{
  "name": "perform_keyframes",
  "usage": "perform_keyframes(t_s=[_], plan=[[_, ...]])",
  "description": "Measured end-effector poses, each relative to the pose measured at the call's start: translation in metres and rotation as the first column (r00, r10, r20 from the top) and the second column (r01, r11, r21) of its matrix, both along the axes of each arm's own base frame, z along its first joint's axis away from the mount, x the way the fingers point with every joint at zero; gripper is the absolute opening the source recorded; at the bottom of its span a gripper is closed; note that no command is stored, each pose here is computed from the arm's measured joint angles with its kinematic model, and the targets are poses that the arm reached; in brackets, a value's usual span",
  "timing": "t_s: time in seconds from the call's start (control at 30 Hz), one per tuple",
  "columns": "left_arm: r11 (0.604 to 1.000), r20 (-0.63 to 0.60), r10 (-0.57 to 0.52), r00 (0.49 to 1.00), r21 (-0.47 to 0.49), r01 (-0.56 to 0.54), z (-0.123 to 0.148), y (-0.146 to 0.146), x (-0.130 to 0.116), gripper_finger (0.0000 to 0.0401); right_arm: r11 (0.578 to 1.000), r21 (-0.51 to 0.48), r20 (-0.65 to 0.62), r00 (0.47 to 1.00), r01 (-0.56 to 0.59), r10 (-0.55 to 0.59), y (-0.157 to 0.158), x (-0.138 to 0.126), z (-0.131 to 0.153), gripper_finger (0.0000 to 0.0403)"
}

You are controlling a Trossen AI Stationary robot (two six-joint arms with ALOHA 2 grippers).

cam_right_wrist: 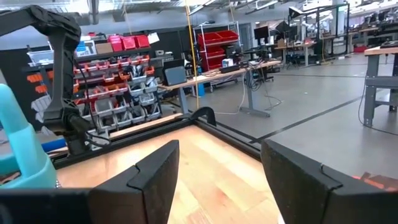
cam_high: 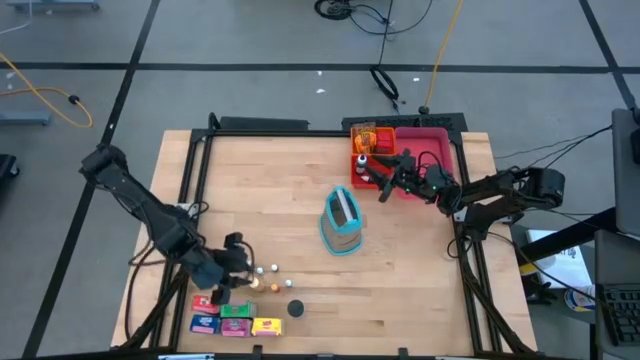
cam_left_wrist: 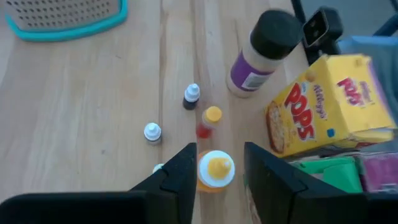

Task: Pick & Place Kitchen Items
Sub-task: Put the large yellow food coloring bottle into the red bin

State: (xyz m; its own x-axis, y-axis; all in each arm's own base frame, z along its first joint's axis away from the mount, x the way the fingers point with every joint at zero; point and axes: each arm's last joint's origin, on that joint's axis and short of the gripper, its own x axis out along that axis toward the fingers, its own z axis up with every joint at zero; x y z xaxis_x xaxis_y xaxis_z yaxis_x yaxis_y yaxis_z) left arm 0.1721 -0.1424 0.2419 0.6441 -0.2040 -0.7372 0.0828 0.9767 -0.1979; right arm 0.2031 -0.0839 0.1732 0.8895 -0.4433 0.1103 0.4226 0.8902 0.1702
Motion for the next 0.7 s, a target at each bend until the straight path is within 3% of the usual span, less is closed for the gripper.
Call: perform_keyframes(t_s=[0.33,0.7], plan=[[0.999,-0.084,0.05,0.995,0.007,-0.05,-0.018,-0.008,0.008,0.0198,1.0,0.0,0.001,1.0,0.001,-0.001,0.0,0.0,0.0,0.0215],[0.996,-0.142,0.078,0.987,0.043,-0.072,-0.034,-0.014,0.014,0.0204,1.0,0.002,-0.003,1.0,0.001,-0.001,0.0,0.0,0.0,0.0214]])
